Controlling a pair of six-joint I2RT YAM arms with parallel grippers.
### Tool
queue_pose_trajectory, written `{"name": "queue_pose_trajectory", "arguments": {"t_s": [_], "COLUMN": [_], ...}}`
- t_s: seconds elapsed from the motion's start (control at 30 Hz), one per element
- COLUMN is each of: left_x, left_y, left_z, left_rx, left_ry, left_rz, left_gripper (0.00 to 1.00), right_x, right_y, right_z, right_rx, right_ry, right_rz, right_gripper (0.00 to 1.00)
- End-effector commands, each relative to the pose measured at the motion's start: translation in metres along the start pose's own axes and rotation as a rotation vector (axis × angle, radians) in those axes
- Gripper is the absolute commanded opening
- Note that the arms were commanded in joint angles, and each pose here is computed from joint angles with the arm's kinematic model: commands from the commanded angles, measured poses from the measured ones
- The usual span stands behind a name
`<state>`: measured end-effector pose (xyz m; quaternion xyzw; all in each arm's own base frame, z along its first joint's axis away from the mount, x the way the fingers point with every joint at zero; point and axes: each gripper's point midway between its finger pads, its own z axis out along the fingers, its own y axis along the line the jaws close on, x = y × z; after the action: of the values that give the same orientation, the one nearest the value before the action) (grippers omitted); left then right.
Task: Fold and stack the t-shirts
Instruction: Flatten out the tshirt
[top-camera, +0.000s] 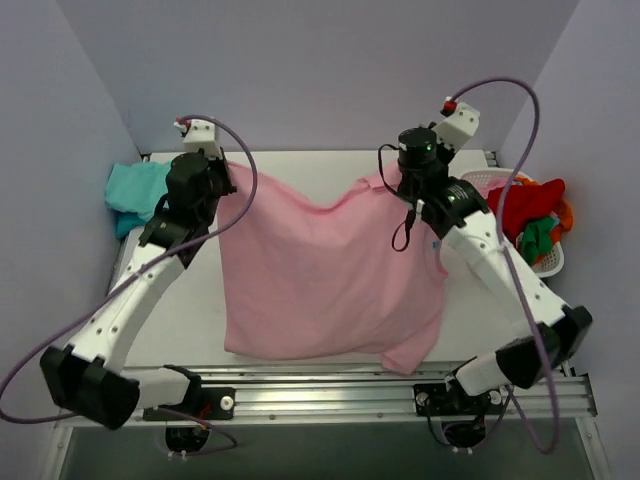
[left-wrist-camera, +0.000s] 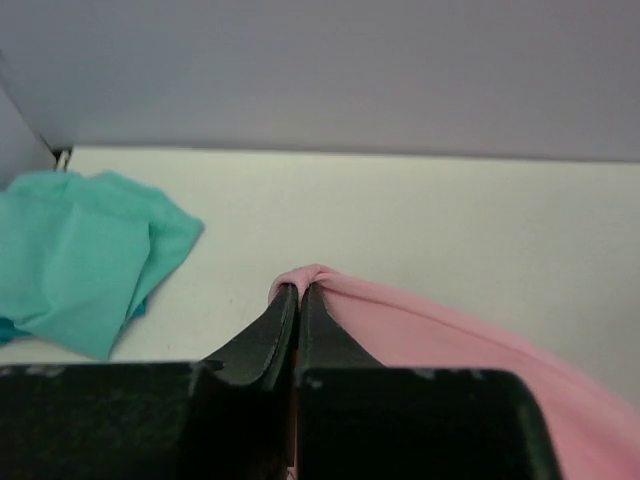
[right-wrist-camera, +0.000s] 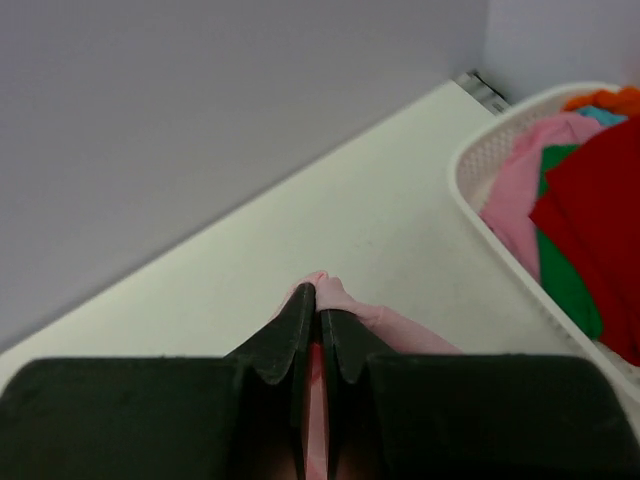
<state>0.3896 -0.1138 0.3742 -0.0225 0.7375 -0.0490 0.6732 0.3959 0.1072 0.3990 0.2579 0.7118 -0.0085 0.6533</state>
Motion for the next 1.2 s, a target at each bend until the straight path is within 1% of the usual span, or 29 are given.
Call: {"name": "queue_pose_trajectory", "arguments": {"t_s": [0.0,0.03,0.07,0.1,0.13,0.17,0.2,0.23,0.27,0.3,0.33,0.4,0.43,0.57,0.63,0.67,0.7,0.73,0.77,0.8,0.83,0.9,0.93,0.97,1.0,1.03,1.07,1.1,1.17], "left_x": [0.055,0.055,0.064,0.109,0.095,0.147,0.15,0.17,0.155,0.147,0.115,0.111,0.102,0.037,0.024,-0.004,0.008,-0.002,-0.029,-0.001,-0.004,-0.014,0.025,0.021,0.036,0.076,0.079,0.093,0.137], "left_y": [-0.004,-0.001,0.004,0.022,0.023,0.034,0.052,0.053,0.054,0.059,0.058,0.057,0.056,0.051,0.053,0.051,0.056,0.056,0.05,0.055,0.054,0.051,0.055,0.054,0.053,0.055,0.051,0.045,0.051], "left_z": [0.068,0.088,0.106,0.142,0.166,0.2,0.219,0.228,0.26,0.269,0.276,0.285,0.285,0.267,0.257,0.24,0.235,0.229,0.208,0.205,0.198,0.175,0.169,0.154,0.148,0.138,0.125,0.116,0.086], "left_rx": [0.091,0.087,0.084,0.048,0.069,0.043,0.039,0.061,0.083,0.087,0.089,0.088,0.094,0.123,0.108,0.112,0.084,0.085,0.1,0.068,0.066,0.061,0.037,0.035,0.025,-0.003,0.002,-0.011,-0.104], "left_ry": [0.126,0.126,0.143,0.229,0.211,0.314,0.328,0.423,0.395,0.391,0.344,0.326,0.312,0.206,0.185,0.14,0.165,0.131,0.079,0.13,0.109,0.071,0.146,0.135,0.163,0.24,0.247,0.277,0.349], "left_rz": [-0.099,-0.102,-0.105,-0.115,-0.144,-0.19,-0.232,-0.277,-0.31,-0.342,-0.347,-0.351,-0.353,-0.358,-0.357,-0.353,-0.357,-0.356,-0.351,-0.352,-0.351,-0.35,-0.349,-0.349,-0.359,-0.36,-0.364,-0.37,-0.384], "left_gripper": [0.02,0.02,0.02,0.02,0.02,0.02,0.02,0.02,0.02,0.14,0.34,0.89,0.94,0.94,0.94,0.94,0.94,0.94,0.94,0.94,0.94,0.94,0.94,0.94,0.94,0.94,0.94,0.94,0.94], "right_x": [0.071,0.086,0.134,0.129,0.169,0.175,0.151,0.149,0.17,0.139,0.141,0.113,0.083,0.017,-0.009,-0.016,-0.021,-0.044,-0.023,-0.024,-0.032,0.005,0.012,0.027,0.066,0.077,0.093,0.131,0.137], "right_y": [-0.045,-0.049,-0.058,-0.05,-0.06,-0.057,-0.035,-0.036,-0.036,-0.013,-0.01,0.004,0.015,0.02,0.02,0.021,0.026,0.028,0.025,0.026,0.024,0.02,0.02,0.019,0.013,0.011,0.005,-0.016,-0.036], "right_z": [0.095,0.114,0.143,0.162,0.19,0.205,0.224,0.239,0.258,0.268,0.279,0.28,0.276,0.246,0.219,0.211,0.199,0.178,0.174,0.167,0.153,0.147,0.14,0.137,0.132,0.123,0.116,0.109,0.088], "right_rx": [0.073,0.093,0.151,0.156,0.205,0.207,0.166,0.169,0.171,0.108,0.095,0.055,0.021,-0.018,-0.051,-0.069,-0.09,-0.118,-0.116,-0.134,-0.155,-0.174,-0.197,-0.212,-0.225,-0.23,-0.223,-0.179,-0.133], "right_ry": [0.14,0.156,0.232,0.217,0.274,0.279,0.234,0.242,0.27,0.219,0.215,0.164,0.11,0.005,-0.035,-0.055,-0.063,-0.102,-0.062,-0.067,-0.073,0.006,0.034,0.078,0.182,0.221,0.26,0.32,0.318], "right_rz": [0.091,0.088,0.029,0.043,-0.007,-0.009,0.029,0.03,0.015,0.058,0.045,0.062,0.087,0.132,0.165,0.177,0.179,0.207,0.185,0.193,0.201,0.175,0.174,0.167,0.135,0.16,0.159,0.14,0.167], "right_gripper": [0.0,0.0,0.0,0.0,0.0,0.0,0.05,0.14,0.49,0.72,1.0,1.0,1.0,1.0,1.0,1.0,1.0,1.0,1.0,1.0,1.0,1.0,1.0,1.0,1.0,1.0,1.0,1.0,1.0]}}
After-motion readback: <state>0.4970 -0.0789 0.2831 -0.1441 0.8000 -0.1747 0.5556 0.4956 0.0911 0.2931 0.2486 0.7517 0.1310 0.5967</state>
